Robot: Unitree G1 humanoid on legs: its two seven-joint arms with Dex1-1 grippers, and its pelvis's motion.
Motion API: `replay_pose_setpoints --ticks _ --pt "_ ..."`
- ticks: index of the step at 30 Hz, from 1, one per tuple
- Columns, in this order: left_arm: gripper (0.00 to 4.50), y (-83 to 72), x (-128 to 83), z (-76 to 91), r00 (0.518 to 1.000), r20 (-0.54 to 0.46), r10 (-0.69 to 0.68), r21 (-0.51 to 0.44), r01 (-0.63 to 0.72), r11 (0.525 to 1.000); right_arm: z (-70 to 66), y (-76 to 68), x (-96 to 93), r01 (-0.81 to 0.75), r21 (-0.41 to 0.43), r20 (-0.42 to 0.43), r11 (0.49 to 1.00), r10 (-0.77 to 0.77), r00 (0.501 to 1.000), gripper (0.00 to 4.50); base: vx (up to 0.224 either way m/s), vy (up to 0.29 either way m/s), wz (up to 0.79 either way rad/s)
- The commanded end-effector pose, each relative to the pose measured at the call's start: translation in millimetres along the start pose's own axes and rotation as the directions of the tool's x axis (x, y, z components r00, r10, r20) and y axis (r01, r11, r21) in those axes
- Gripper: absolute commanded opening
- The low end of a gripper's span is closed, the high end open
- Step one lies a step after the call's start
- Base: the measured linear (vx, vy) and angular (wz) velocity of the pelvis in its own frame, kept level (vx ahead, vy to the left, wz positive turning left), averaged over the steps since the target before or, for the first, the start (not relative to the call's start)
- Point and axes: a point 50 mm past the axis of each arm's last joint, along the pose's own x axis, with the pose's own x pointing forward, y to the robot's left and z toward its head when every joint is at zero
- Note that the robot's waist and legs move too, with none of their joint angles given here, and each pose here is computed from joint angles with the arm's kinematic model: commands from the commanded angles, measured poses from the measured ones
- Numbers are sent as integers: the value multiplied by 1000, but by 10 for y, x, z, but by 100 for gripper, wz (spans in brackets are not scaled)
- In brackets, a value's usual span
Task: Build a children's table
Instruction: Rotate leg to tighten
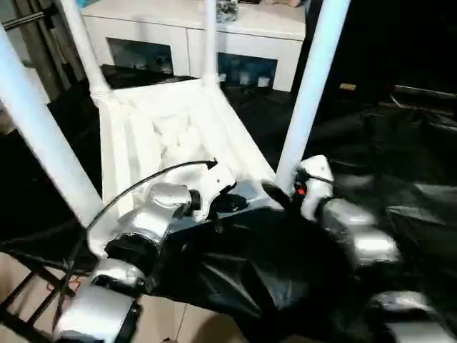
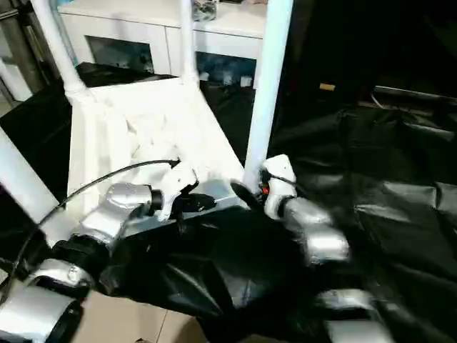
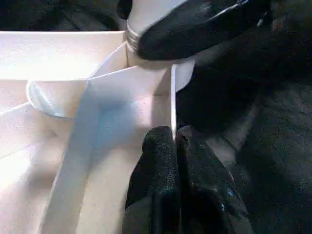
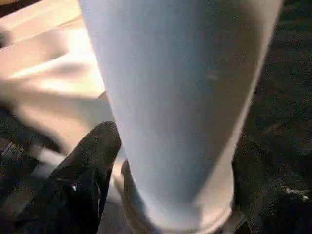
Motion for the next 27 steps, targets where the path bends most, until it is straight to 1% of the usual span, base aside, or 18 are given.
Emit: replay_pose_setpoints --ticks 1,2,4,5,8,11,13,16,17,19,20,21,24,26,27 --pt "0 -88 116 164 993 52 -102 73 98 993 27 305 128 -263 -25 -6 964 263 965 350 0 0 0" --pt "0 -72 59 148 990 42 -135 88 131 987 25 292 35 -341 -32 -35 940 340 940 350 0 0 0" --pt "0 -66 15 139 986 37 -165 100 160 982 14 290 -34 -397 -18 -59 917 396 916 350 0 0 0" --pt "0 -56 -23 124 982 22 -186 104 183 978 8 288 -95 -441 -9 -77 898 439 895 350 0 0 0" --pt "0 -25 -84 99 979 -1 -205 110 204 973 6 273 -173 -484 7 -101 875 482 870 350 0 0 0" --pt "0 -1 -120 87 977 -12 -213 119 213 970 -11 276 -204 -509 2 -132 861 504 853 350 0 0 0" --pt "0 -1 -130 82 974 -15 -227 120 227 967 -37 287 -215 -519 -6 -152 855 512 845 350 0 0 0" --pt "0 0 -139 76 971 -16 -237 123 237 964 -50 308 -224 -533 1 -160 846 527 835 350 0 0 0" --pt "0 1 -142 74 971 -16 -239 124 239 963 -50 317 -226 -538 6 -160 843 531 832 336 0 0 0" --pt "0 1 -144 70 971 -17 -239 124 240 963 -52 328 -226 -542 12 -159 840 537 828 336 0 0 0" --pt "0 1 -146 65 971 -16 -239 123 239 963 -52 337 -222 -545 20 -155 838 541 826 327 0 0 0" --pt "0 2 -146 62 971 -15 -239 123 239 963 -50 339 -220 -545 22 -153 838 542 827 315 0 0 0" --pt "0 8 -144 49 974 -14 -225 119 225 967 -45 340 -209 -537 33 -140 843 536 832 297 0 0 0" --pt "0 24 -140 47 981 -8 -194 107 194 975 -40 347 -178 -518 63 -113 853 522 846 273 0 0 0" --pt "0 33 -131 52 984 -1 -177 99 177 979 -45 344 -163 -502 65 -109 863 506 856 273 0 0 0"
